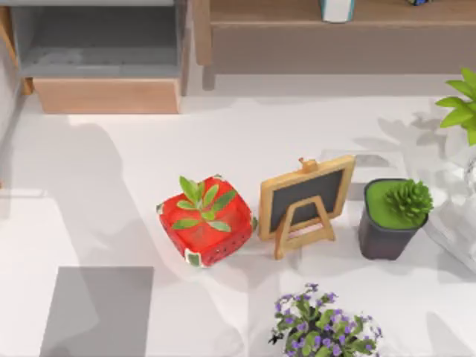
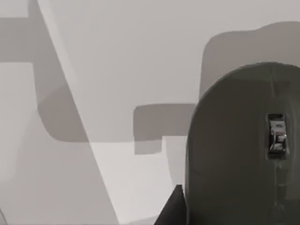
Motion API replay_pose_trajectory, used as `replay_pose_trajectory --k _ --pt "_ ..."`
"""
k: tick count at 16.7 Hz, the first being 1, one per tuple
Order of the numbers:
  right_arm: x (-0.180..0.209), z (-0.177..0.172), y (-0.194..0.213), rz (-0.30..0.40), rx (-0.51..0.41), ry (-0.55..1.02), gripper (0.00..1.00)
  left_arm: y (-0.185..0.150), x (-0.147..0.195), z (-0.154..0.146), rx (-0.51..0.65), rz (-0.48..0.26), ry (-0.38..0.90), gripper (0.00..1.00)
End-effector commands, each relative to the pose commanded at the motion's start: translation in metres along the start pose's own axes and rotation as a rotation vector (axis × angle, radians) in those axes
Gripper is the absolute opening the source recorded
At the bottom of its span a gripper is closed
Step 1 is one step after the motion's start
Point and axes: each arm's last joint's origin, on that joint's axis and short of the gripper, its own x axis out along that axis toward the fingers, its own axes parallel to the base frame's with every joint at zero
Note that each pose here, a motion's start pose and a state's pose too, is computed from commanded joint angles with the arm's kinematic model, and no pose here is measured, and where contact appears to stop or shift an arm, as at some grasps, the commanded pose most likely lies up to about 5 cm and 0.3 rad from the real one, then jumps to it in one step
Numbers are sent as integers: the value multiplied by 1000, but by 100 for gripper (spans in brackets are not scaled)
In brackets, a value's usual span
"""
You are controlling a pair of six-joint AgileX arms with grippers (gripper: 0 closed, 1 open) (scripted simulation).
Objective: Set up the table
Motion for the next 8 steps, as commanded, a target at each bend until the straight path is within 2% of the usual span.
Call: replay_pose_trajectory --k 4,8 --pt "0 0 0 0 0 0 100 -15 -53 -6 -97 41 -63 0" --pt "0 0 0 0 0 0 100 -65 -106 -2 -156 69 -156 0"
